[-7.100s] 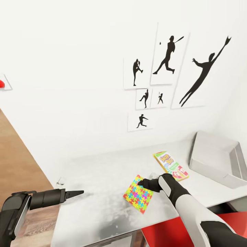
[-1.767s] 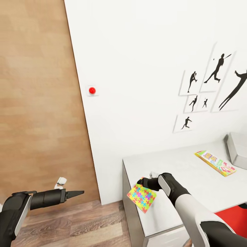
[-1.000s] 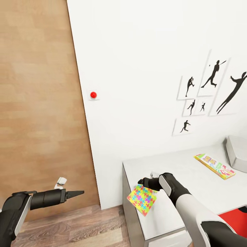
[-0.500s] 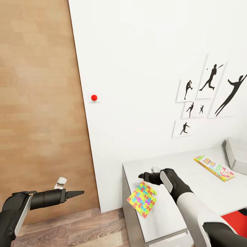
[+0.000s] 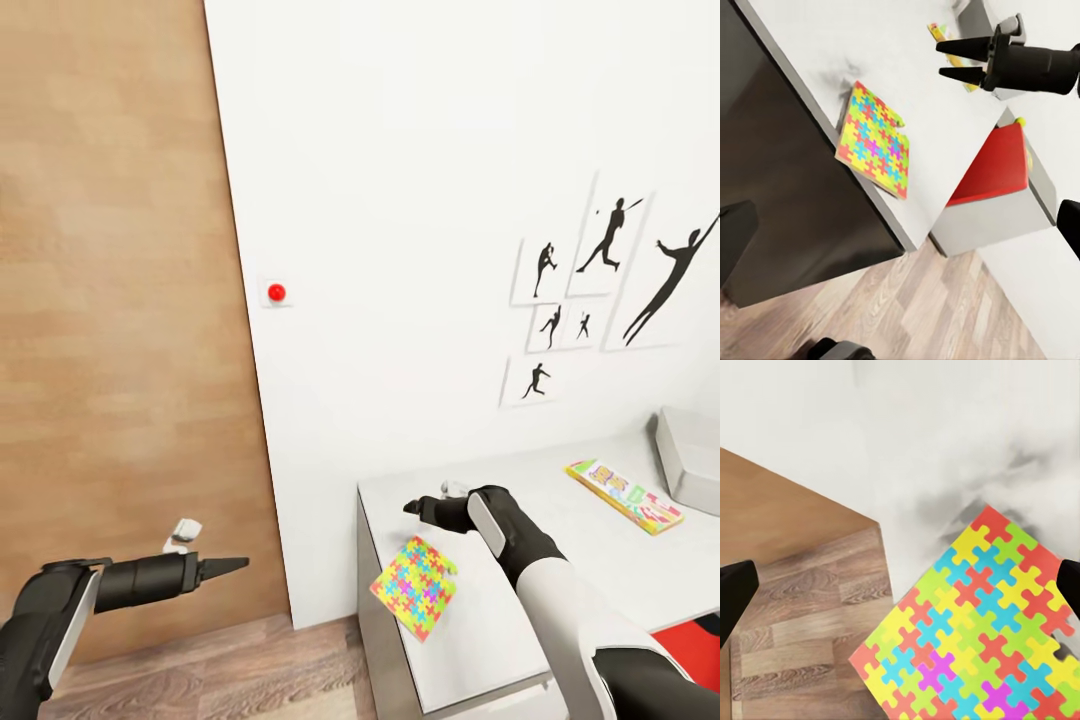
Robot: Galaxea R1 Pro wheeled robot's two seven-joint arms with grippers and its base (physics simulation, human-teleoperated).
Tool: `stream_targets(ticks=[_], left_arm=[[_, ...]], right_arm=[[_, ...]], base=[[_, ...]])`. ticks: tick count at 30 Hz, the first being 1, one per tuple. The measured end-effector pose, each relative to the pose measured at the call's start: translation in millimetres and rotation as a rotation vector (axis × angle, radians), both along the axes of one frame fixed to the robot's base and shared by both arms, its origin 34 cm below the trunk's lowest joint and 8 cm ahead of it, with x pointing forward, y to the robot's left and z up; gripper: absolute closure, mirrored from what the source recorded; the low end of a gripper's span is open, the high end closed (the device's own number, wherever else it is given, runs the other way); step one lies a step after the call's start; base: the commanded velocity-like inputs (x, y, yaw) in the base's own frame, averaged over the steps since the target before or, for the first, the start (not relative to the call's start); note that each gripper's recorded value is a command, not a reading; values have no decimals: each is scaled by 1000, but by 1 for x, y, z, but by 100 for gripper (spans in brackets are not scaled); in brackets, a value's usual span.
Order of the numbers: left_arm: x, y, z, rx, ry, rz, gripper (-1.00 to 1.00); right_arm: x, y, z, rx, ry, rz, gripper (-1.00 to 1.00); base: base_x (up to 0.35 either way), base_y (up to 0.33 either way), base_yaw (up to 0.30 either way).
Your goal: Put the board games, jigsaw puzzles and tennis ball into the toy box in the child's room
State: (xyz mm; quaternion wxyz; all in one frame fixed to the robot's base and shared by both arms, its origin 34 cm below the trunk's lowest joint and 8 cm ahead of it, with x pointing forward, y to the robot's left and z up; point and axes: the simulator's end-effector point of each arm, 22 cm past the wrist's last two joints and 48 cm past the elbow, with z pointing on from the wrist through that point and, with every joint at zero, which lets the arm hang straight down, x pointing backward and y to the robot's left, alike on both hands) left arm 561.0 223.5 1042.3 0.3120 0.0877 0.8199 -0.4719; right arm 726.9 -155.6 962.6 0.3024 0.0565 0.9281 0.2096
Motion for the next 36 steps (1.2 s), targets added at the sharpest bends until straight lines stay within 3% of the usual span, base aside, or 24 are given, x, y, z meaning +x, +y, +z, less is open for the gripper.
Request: stream_targets(ticks=[4,7,12,18,28,36], left_arm=[[5,-1,-7,33,8,33,-100],[14,-2,-25,85,36,89,-100],[37,-7,-57,151,114,177,-100],[52,-14,-86,156,204,202,-100],[66,-21,-98,158,228,212,-100],[68,-18,-106,184,244,235,-100]], right_arm=[[1,1,5,6,-11,3,-100],[2,6,12,26,-26,16,-100],[2,18,27,94,-61,61,-100],[1,15,40,142,-87,91,-100],[-2,14,57,194,-114,121,-100],[-4,20,71,281,-126,136,-100]], base=[[0,0,0],[0,0,0],[0,0,0],[0,0,0],[0,0,0],[0,0,0]])
